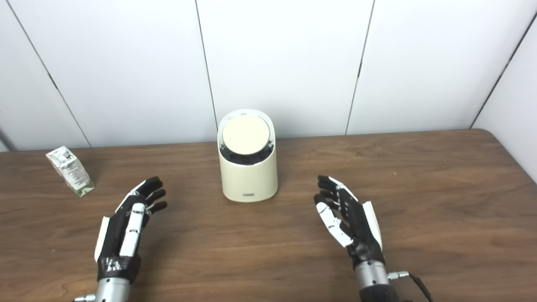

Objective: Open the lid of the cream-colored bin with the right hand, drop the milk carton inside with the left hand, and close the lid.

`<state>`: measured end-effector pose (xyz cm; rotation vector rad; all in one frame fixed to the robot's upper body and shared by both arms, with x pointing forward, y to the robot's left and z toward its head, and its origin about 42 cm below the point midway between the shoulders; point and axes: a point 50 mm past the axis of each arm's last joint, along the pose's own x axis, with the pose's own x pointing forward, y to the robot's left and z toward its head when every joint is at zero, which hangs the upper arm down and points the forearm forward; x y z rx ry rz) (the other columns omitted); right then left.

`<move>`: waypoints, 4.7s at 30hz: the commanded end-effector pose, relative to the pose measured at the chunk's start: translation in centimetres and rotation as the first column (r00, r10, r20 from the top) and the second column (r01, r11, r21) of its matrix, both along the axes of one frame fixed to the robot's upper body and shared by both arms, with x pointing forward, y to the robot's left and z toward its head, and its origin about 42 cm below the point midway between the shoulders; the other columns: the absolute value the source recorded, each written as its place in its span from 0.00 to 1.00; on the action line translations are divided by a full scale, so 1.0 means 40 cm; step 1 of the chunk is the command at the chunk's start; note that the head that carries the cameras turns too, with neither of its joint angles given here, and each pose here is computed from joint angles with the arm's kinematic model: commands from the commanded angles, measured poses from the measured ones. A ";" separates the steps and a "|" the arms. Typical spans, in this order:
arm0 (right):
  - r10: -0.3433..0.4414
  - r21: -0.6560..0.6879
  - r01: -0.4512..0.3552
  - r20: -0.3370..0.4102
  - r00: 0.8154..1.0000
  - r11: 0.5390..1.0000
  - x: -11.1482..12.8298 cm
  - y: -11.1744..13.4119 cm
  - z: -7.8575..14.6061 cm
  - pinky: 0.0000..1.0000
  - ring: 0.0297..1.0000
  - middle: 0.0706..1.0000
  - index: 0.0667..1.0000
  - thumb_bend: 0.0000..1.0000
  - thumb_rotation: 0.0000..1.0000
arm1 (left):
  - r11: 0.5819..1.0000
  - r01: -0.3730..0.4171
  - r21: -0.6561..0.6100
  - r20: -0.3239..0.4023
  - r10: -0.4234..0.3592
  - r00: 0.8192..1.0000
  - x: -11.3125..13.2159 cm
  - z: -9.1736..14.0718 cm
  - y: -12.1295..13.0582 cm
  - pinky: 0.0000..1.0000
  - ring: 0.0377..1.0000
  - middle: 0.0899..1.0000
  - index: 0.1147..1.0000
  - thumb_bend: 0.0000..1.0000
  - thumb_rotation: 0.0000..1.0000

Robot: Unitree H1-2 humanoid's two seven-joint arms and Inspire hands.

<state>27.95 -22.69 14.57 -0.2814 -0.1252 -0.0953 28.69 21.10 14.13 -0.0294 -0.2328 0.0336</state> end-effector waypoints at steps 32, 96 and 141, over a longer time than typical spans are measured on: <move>0.001 0.003 -0.001 0.243 0.970 1.000 0.076 0.019 0.201 0.74 0.82 0.81 0.80 0.25 0.72 | 1.000 -0.008 0.003 0.069 0.008 0.998 0.031 0.035 -0.024 0.75 0.81 0.82 0.82 0.21 0.78; 0.081 -0.754 0.083 0.179 0.981 0.652 0.395 0.202 0.341 1.00 1.00 1.00 1.00 1.00 0.22 | 1.000 -0.016 -0.014 0.077 0.017 0.997 0.032 0.047 -0.072 0.76 0.81 0.81 0.80 0.19 0.76; 0.141 -0.455 -0.022 0.229 0.963 0.890 0.148 0.140 0.278 0.94 1.00 1.00 1.00 0.62 1.00 | 1.000 -0.010 -0.017 0.082 0.012 0.997 0.037 0.040 -0.061 0.76 0.81 0.81 0.79 0.17 0.76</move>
